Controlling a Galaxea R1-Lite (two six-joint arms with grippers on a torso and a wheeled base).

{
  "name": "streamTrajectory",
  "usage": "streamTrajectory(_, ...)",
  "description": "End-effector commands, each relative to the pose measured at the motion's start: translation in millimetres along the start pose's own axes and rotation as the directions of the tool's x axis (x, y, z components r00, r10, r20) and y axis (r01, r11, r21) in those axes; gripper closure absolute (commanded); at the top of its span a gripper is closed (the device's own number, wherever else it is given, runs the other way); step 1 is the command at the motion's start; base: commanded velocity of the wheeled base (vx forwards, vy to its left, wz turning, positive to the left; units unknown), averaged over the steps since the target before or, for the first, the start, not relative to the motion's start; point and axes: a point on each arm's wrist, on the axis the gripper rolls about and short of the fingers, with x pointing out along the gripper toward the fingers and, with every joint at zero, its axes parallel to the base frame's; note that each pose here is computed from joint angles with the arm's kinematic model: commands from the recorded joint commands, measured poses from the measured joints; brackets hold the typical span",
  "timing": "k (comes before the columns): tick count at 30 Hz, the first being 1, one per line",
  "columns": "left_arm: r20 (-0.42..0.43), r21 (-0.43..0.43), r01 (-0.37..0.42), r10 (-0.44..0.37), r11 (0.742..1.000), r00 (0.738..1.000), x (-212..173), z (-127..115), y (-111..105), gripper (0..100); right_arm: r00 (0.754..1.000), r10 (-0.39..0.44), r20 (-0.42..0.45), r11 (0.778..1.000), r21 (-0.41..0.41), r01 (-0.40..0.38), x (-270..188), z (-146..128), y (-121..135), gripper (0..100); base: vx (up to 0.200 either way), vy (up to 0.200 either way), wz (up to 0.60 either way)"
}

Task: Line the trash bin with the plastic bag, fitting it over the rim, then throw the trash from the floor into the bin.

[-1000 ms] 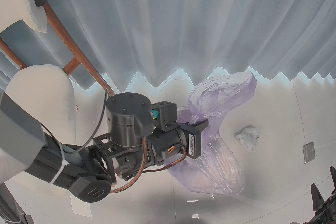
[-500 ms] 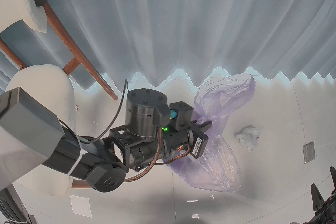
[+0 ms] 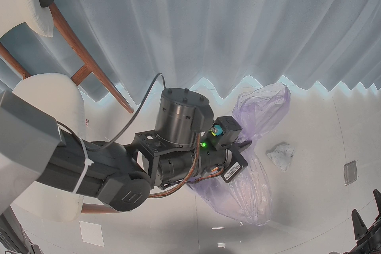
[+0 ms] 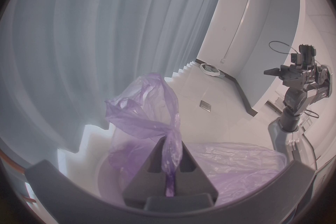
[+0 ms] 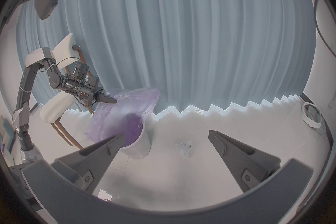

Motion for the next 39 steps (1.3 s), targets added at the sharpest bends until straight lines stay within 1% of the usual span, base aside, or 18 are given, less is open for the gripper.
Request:
streamTrajectory(1, 0.008, 0.013, -0.018, 0.018, 1.000, 1.000, 0.8, 1.1, -1.7, 100, 1.000, -0.005, 0.002, 1.000, 0.005, 0.005, 0.0, -5.0, -0.1, 0, 0.000, 0.000, 0.00)
streamTrajectory(3, 0.001, 0.011, -0.032, 0.032, 0.999, 0.999, -1.3, -1.2, -5.8, 100, 1.000, -0.006, 0.015, 1.000, 0.007, 0.006, 0.0, -3.7, -0.1, 0, 0.000, 0.000, 0.00)
streamTrajectory(5, -0.012, 0.006, -0.032, 0.032, 0.999, 0.999, -2.5, -4.3, -11.4, 100, 0.997, 0.001, 0.079, 1.000, 0.003, -0.001, -0.7, 3.7, 0.0, 0, 0.000, 0.000, 0.00)
streamTrajectory(6, -0.027, 0.003, -0.034, 0.034, 0.999, 0.999, -3.4, -7.8, -14.6, 100, 0.989, 0.005, 0.150, 1.000, -0.007, -0.004, -0.3, 11.6, 0.1, 0, 0.000, 0.000, 0.00)
streamTrajectory(7, -0.033, -0.001, -0.032, 0.032, 0.999, 0.999, -3.8, -10.0, -15.3, 100, 0.986, 0.008, 0.168, 1.000, -0.009, -0.007, -0.5, 13.6, 0.2, 0, 0.000, 0.000, 0.00)
streamTrajectory(10, -0.024, -0.006, -0.037, 0.036, 0.999, 0.999, -5.3, -15.0, -17.0, 100, 0.987, 0.075, 0.141, 0.997, 0.011, -0.078, -1.0, 18.2, 1.6, 0, 0.000, 0.000, 0.00)
streamTrajectory(14, -0.011, -0.008, -0.050, 0.050, 0.999, 0.999, -6.6, -17.5, -14.3, 100, 0.992, 0.121, 0.025, 0.989, 0.088, -0.123, 5.6, 43.7, 2.7, 0, 0.000, 0.000, 0.00)
streamTrajectory(16, -0.010, -0.008, -0.052, 0.052, 0.999, 0.999, -7.1, -17.5, -13.8, 100, 0.987, 0.145, -0.071, 0.969, 0.211, -0.128, 16.6, 57.8, 2.9, 0, 0.000, 0.000, 0.00)
streamTrajectory(17, -0.011, -0.009, -0.055, 0.055, 0.998, 0.998, -7.2, -17.7, -13.2, 100, 0.986, 0.148, -0.078, 0.967, 0.221, -0.128, 17.6, 59.0, 2.9, 0, 0.000, 0.000, 0.00)
streamTrajectory(18, -0.008, -0.009, -0.057, 0.057, 0.998, 0.998, -7.5, -16.9, -12.4, 100, 0.979, 0.155, -0.132, 0.944, 0.311, -0.107, 29.2, 72.9, 3.5, 0, 0.000, 0.000, 0.00)
streamTrajectory(20, -0.004, -0.008, -0.060, 0.060, 0.998, 0.998, -9.2, -15.7, -11.6, 100, 0.969, 0.174, -0.174, 0.920, 0.380, -0.096, 42.3, 86.4, 4.6, 0, 0.000, 0.000, 0.00)
streamTrajectory(26, -0.013, -0.009, -0.059, 0.058, 0.998, 0.998, -15.1, -17.5, -13.3, 100, 0.938, 0.235, -0.255, 0.880, 0.465, -0.094, 73.1, 107.5, 7.6, 0, 0.000, 0.000, 0.00)
streamTrajectory(30, -0.021, -0.009, -0.067, 0.067, 0.998, 0.998, -15.4, -19.0, -13.6, 100, 0.895, 0.321, -0.310, 0.804, 0.588, -0.085, 96.3, 115.1, 10.7, 0, 0.000, 0.000, 0.00)
streamTrajectory(32, -0.021, -0.009, -0.066, 0.066, 0.998, 0.998, -15.4, -18.9, -14.1, 100, 0.879, 0.345, -0.330, 0.774, 0.630, -0.067, 107.3, 119.2, 11.9, 0, 0.000, 0.000, 0.00)
streamTrajectory(35, -0.020, -0.010, -0.065, 0.065, 0.998, 0.998, -15.2, -18.6, -15.1, 100, 0.856, 0.355, -0.377, 0.750, 0.661, -0.020, 125.1, 119.5, 13.5, 0, 0.000, 0.000, 0.00)
streamTrajectory(36, -0.020, -0.010, -0.065, 0.065, 0.998, 0.998, -15.2, -18.6, -15.1, 100, 0.854, 0.356, -0.380, 0.749, 0.662, -0.018, 125.7, 119.1, 13.7, 0, 0.000, 0.000, 0.00)
streamTrajectory(37, -0.020, -0.010, -0.065, 0.065, 0.998, 0.998, -14.8, -18.6, -15.1, 100, 0.835, 0.368, -0.410, 0.747, 0.664, -0.002, 133.9, 115.5, 15.8, 0, 0.000, 0.000, 0.00)
streamTrajectory(39, -0.016, -0.009, -0.067, 0.067, 0.998, 0.998, -14.0, -18.8, -15.0, 100, 0.818, 0.386, -0.426, 0.747, 0.664, -0.006, 140.8, 113.0, 19.0, 0, 0.000, 0.000, 0.00)
